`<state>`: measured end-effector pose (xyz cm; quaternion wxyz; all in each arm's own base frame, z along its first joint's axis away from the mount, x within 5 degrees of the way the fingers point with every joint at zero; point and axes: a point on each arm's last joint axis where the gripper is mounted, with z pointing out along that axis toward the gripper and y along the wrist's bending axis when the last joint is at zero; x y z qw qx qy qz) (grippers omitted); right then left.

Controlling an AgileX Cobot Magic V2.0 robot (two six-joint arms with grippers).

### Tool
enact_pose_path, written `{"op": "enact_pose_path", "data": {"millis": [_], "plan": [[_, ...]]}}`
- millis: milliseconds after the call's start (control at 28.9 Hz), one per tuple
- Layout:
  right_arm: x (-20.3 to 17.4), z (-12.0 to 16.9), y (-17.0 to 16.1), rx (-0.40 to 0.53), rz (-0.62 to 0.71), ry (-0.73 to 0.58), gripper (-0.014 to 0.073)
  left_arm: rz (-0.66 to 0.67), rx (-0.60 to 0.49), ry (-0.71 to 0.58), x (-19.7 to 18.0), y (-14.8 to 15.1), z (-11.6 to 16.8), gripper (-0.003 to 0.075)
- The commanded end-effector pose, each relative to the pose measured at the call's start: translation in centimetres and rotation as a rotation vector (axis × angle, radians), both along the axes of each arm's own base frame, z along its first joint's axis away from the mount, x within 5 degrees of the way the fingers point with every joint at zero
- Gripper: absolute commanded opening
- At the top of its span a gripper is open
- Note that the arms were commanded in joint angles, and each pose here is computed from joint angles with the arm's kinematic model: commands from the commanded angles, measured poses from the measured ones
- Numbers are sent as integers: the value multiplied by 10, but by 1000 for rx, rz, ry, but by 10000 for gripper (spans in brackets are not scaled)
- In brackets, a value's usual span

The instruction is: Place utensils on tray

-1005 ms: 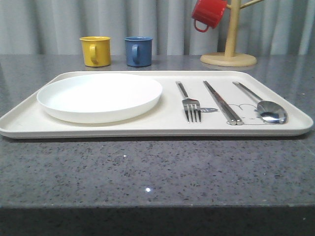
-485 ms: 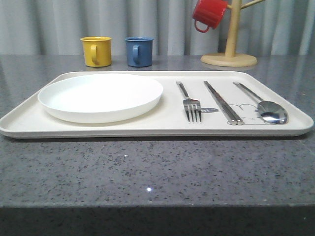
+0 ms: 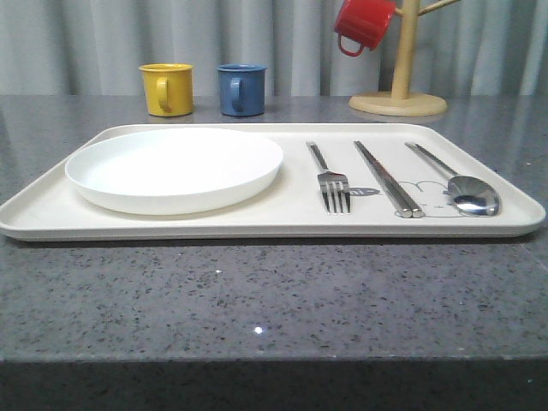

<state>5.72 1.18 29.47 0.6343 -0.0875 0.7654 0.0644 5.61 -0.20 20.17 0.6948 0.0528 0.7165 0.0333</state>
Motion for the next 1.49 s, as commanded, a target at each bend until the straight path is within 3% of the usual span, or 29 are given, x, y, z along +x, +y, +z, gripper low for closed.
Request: {"op": "enact_pose_path", "data": {"millis": [0,658,831,935,1109,1455], "plan": [[1,15,0,2,-1,-100,-68,11,-13,-101,-2,1,8,-18],[2,12,0,-2,-1,-111,-68,11,-13,-101,-2,1,8,-18],[-2,-24,-4,24,-73,-191,-68,9,-13,-101,-2,1,8,-18],[-3,-60,-8,48,-141,-154,-68,9,-13,-101,-2,1,8,-18],[-3,-97,-10,48,-192,-139,-68,9,-13,-101,-2,1,8,-18],[-3,-100,-10,45,-192,-118,-68,9,-13,-101,-2,1,8,-18]]}}
